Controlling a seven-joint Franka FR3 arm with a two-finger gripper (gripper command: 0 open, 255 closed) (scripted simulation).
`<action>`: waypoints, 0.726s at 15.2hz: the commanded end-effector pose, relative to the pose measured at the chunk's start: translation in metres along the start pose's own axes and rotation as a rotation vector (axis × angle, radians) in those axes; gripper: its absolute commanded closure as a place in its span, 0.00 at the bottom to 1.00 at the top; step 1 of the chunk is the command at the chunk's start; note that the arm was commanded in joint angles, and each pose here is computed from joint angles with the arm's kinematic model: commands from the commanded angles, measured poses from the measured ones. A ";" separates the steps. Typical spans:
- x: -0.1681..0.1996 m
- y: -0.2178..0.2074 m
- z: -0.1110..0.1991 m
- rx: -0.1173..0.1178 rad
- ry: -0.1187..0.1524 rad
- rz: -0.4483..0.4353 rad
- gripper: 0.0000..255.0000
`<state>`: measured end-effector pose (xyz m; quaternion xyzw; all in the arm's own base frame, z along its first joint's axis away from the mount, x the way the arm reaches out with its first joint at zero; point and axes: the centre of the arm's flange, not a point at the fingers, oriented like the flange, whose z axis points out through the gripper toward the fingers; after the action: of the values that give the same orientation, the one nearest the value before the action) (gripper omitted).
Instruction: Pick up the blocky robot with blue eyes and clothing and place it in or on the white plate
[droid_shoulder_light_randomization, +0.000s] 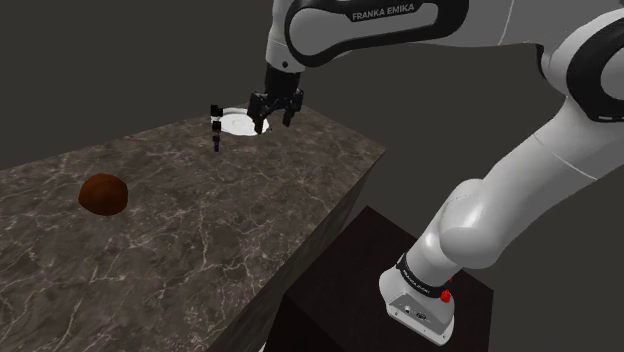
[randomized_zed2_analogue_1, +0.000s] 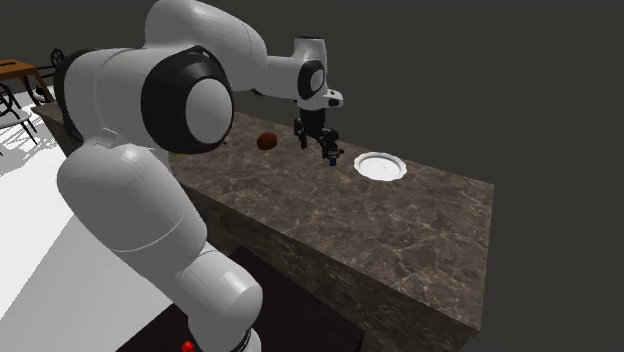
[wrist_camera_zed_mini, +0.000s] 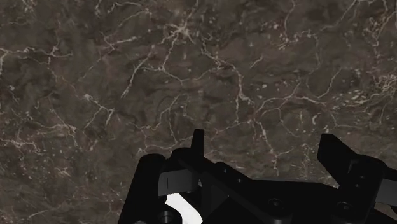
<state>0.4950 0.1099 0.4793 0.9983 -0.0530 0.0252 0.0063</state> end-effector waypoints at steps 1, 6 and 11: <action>0.019 -0.015 0.010 -0.004 0.007 0.014 0.00; 0.069 -0.049 0.033 -0.016 0.021 0.046 0.00; 0.121 -0.081 0.057 -0.028 0.036 0.078 0.00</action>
<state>0.6165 0.1729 0.4358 0.9951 -0.0884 0.0411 0.0191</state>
